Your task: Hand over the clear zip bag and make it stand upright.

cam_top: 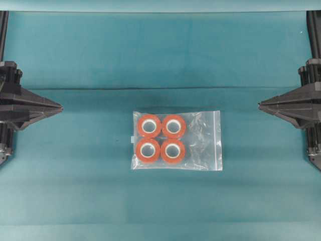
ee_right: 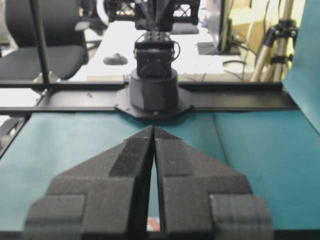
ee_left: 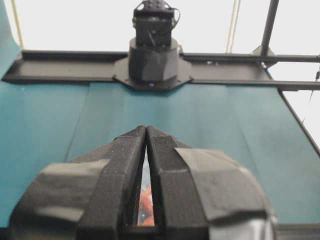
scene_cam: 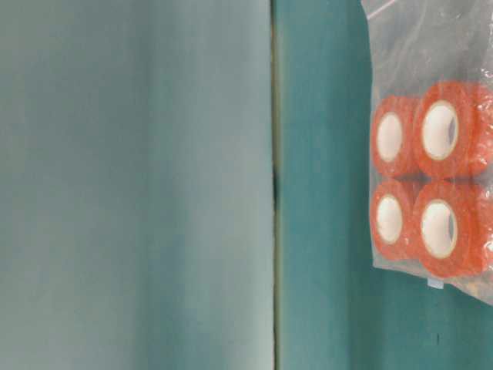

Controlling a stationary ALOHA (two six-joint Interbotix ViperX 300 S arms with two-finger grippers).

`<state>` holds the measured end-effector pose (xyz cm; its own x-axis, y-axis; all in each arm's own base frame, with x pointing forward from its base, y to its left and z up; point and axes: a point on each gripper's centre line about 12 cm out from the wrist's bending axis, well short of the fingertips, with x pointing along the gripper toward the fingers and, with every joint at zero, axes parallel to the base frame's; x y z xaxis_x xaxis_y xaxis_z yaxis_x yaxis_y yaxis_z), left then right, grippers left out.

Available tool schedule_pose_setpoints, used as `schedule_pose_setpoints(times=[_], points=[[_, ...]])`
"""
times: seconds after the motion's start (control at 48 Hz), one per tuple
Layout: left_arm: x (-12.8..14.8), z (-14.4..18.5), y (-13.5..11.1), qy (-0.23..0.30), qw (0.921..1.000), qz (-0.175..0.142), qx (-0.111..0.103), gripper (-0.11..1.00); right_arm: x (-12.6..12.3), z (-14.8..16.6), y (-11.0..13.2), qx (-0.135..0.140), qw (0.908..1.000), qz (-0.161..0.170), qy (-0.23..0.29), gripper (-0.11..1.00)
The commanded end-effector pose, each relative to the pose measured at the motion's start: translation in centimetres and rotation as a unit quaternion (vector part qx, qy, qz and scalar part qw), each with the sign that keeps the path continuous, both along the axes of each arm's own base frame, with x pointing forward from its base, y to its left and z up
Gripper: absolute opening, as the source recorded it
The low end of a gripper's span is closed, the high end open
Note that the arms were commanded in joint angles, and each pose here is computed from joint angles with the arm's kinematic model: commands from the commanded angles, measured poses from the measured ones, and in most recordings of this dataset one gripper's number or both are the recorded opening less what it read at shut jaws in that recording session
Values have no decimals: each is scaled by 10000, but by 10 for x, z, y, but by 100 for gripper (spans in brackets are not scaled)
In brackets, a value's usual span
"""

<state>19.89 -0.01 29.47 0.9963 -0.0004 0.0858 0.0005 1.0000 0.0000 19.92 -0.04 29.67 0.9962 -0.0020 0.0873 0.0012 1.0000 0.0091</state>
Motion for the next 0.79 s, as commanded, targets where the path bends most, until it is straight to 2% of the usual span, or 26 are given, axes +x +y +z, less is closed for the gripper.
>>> schedule_pose_setpoints(times=[0.0, 0.021, 0.063, 0.104, 0.125, 0.146, 0.188, 0.313, 0.375, 0.479, 0.521, 0.584, 0.771], points=[[4, 18, -3, -184, 9998, -74, -40, 14, 3, 4, -2, 363, 9993, -47, -10, 9], [5, 20, -3, -191, 9998, -74, -40, 14, 4, 4, -4, 559, 9984, -86, 19, 9], [7, 23, -3, -215, 9997, -80, -17, 9, 6, 6, -7, 1210, 9924, -173, 116, 5], [8, 26, -3, -223, 9997, -74, 36, 3, 10, 5, -10, 1841, 9821, -273, 306, 1], [10, 27, -3, -223, 9997, -71, 59, 1, 12, 0, -12, 2244, 9726, -341, 503, 0], [11, 28, -3, -208, 9997, -62, 75, -1, 14, -2, -13, 2442, 9670, -364, 627, 0], [13, 29, -2, -162, 9998, -34, 121, -1, 16, -10, -11, 2769, 9557, -383, 924, 0], [17, 29, 0, 92, 9996, 6, 260, -1, 23, -34, -8, 3507, 9207, -470, 1646, 0], [21, 27, -1, 321, 9991, -19, 292, -1, 25, -44, -7, 4003, 8957, -569, 1853, 0], [25, 27, -2, 535, 9980, -30, 324, -1, 30, -59, -9, 4866, 8463, -840, 1999, 0], [25, 27, -1, 581, 9977, -16, 339, -1, 31, -65, -11, 5088, 8307, -950, 2048, 0], [24, 28, 0, 590, 9976, 8, 368, -1, 32, -77, -10, 5301, 8123, -1087, 2176, 0], [25, 25, 1, 720, 9965, 28, 428, -1, 27, -96, -16, 5671, 7804, -1417, 2219, 0]])
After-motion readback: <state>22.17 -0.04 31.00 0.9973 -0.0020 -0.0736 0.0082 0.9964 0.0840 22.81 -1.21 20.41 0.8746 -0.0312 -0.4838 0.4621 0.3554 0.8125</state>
